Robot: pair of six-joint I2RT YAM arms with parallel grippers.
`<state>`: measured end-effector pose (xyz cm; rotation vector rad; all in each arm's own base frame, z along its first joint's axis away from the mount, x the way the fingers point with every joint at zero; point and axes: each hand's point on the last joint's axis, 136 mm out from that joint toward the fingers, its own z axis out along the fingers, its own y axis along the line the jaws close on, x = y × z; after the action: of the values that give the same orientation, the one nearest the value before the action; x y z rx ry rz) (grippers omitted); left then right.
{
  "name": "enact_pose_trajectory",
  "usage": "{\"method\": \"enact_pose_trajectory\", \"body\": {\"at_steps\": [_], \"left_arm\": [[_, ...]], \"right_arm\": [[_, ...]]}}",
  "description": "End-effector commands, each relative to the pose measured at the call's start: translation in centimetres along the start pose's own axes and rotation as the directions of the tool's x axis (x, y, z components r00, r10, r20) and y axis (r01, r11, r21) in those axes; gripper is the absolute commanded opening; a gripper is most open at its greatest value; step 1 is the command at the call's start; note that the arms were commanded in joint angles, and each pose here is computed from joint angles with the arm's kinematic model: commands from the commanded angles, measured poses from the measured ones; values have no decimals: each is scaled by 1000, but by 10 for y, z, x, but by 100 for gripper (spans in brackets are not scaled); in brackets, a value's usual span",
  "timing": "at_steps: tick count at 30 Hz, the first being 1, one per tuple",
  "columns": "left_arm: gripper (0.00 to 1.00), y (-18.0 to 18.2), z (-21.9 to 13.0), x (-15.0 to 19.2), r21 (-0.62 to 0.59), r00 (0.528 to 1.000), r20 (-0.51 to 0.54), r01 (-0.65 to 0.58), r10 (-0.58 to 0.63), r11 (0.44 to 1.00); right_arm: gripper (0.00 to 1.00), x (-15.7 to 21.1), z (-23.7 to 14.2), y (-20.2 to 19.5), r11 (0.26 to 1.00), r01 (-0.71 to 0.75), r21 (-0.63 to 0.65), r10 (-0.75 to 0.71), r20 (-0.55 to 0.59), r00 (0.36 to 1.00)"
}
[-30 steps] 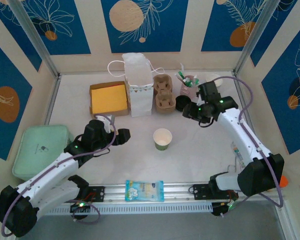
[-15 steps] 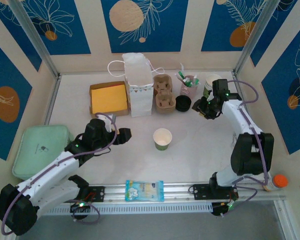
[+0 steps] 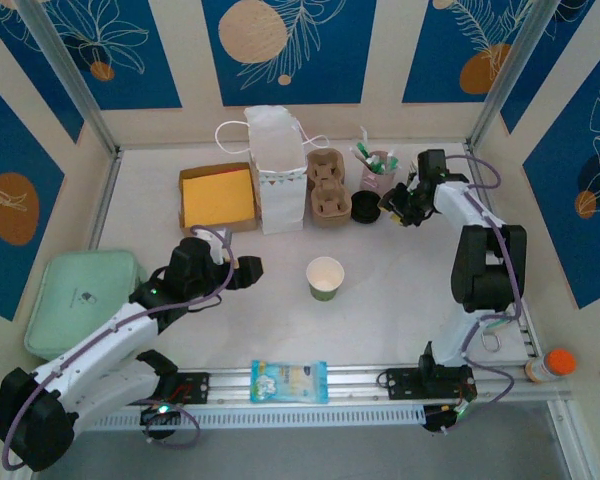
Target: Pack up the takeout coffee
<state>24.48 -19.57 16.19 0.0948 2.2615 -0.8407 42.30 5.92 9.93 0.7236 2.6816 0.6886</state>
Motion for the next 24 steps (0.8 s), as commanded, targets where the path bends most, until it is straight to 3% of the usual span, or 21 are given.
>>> {"method": "enact_pose_trajectory", "body": {"at_steps": [1, 24], "left_arm": [[83, -6, -2, -2, 13, 999, 5, -33, 33, 999], [84, -3, -5, -1, -7, 999, 8, -46, 46, 999]], "right_arm": [[40, -10, 3, 8, 1000, -7, -27, 7, 0, 1000], [38, -20, 30, 15, 1000, -1, -14, 1, -25, 1000]]}}
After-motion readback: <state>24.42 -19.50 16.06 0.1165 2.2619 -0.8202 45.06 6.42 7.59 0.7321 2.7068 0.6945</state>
